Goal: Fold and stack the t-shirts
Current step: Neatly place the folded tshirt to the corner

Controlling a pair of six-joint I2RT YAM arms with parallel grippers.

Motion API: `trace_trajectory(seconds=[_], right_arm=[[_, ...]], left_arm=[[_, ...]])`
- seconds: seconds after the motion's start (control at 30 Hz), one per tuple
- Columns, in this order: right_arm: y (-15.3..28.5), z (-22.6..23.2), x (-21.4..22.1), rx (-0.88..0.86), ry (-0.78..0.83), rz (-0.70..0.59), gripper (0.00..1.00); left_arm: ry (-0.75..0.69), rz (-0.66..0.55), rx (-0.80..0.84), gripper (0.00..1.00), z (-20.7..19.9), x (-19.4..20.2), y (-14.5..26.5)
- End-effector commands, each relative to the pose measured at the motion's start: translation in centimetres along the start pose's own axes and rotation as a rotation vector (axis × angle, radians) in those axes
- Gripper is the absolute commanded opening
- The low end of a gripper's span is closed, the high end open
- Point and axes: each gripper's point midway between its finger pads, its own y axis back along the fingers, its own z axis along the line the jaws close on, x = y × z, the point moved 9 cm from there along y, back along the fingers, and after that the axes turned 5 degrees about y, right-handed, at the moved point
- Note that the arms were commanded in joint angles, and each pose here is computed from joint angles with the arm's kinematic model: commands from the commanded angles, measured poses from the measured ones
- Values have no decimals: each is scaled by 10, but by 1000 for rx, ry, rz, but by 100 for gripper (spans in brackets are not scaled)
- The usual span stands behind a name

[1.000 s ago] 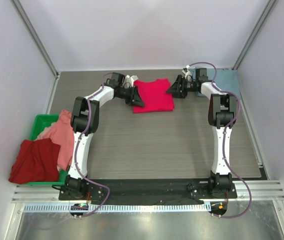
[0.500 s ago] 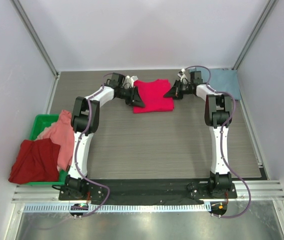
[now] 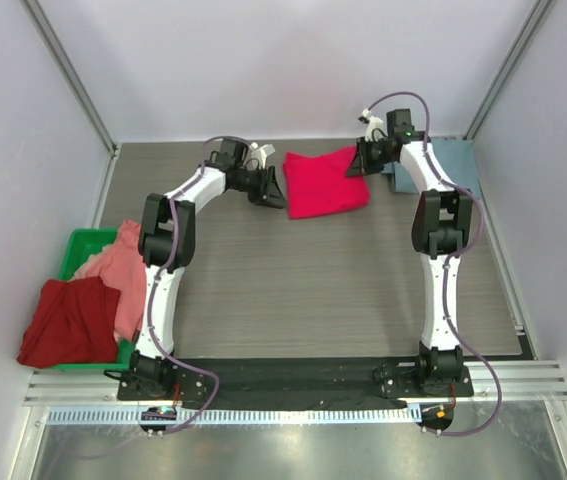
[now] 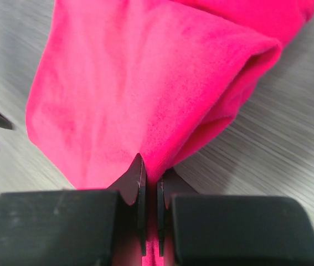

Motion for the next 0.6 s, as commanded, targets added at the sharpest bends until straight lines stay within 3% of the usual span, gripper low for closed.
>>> trace_trajectory(seconds=[0.0, 0.23, 0.57], right_arm=[[63, 0, -39, 153, 133, -90, 1], [103, -18, -54, 288, 187, -134, 1], [149, -2, -86, 402, 350, -205, 1]], left_arm=[[-110, -74, 10, 37, -34, -23, 27], [-123, -75, 5, 38, -37, -24, 24], [-133, -42, 30, 38, -47, -16, 10]])
